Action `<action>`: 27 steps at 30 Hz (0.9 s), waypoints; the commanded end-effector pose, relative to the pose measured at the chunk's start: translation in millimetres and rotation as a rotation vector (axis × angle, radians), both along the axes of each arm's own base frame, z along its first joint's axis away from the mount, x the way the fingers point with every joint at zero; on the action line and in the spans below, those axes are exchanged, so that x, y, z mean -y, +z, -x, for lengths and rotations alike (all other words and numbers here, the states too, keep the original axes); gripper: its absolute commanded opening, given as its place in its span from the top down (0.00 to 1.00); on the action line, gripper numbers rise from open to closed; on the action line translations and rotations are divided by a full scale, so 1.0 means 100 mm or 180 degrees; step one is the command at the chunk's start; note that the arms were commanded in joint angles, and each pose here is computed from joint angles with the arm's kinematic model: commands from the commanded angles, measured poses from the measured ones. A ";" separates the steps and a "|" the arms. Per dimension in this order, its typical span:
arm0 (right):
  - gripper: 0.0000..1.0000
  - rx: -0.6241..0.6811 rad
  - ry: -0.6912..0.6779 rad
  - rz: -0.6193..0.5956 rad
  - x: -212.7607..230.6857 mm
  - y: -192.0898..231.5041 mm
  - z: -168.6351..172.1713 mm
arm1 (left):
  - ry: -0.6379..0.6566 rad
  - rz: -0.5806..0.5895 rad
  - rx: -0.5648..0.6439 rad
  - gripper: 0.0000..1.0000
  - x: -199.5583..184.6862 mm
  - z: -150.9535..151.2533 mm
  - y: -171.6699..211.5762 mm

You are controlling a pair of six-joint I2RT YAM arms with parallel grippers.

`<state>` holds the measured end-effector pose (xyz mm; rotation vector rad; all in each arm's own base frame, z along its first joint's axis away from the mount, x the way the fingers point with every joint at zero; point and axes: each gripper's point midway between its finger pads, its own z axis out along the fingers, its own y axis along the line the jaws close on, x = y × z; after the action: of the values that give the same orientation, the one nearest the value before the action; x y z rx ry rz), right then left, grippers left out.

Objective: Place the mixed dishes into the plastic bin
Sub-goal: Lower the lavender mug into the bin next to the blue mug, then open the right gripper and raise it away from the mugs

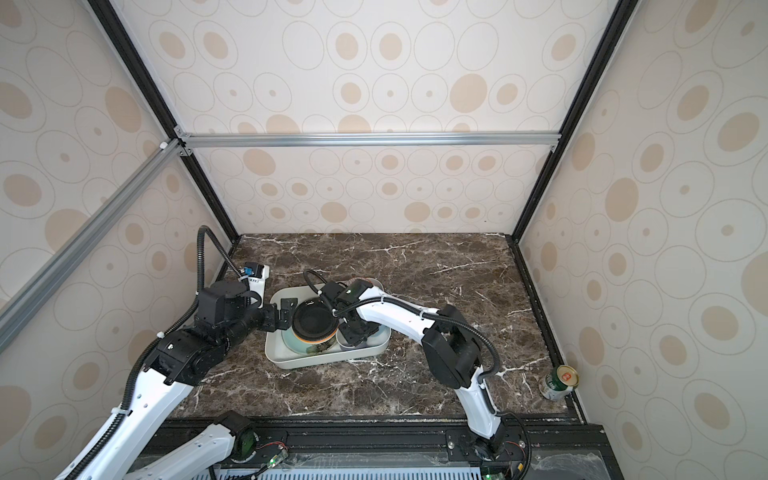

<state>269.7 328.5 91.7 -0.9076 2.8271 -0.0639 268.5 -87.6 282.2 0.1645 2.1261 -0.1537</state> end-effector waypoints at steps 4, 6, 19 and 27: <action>0.59 0.0233 0.0069 -0.0244 -0.12 0.55 0.04 | -0.0003 -0.0006 0.0098 0.01 -0.03 0.00 0.08; 0.59 0.0271 0.0070 -0.0301 -0.15 0.66 0.04 | 0.0011 -0.0006 0.0118 0.01 -0.04 0.00 0.10; 0.41 0.0902 -0.0040 -0.0320 0.23 1.30 -0.13 | 0.0285 -0.0006 -0.0070 0.01 -0.20 -0.19 -0.19; 0.22 0.0882 -0.0506 -0.0500 0.89 1.12 -0.19 | 0.0725 0.0430 -0.0566 0.01 -0.57 -0.45 -0.90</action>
<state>286.5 256.4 210.0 -0.6516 2.5890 -0.0016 303.3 -35.9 195.5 -0.0952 2.3077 -0.0973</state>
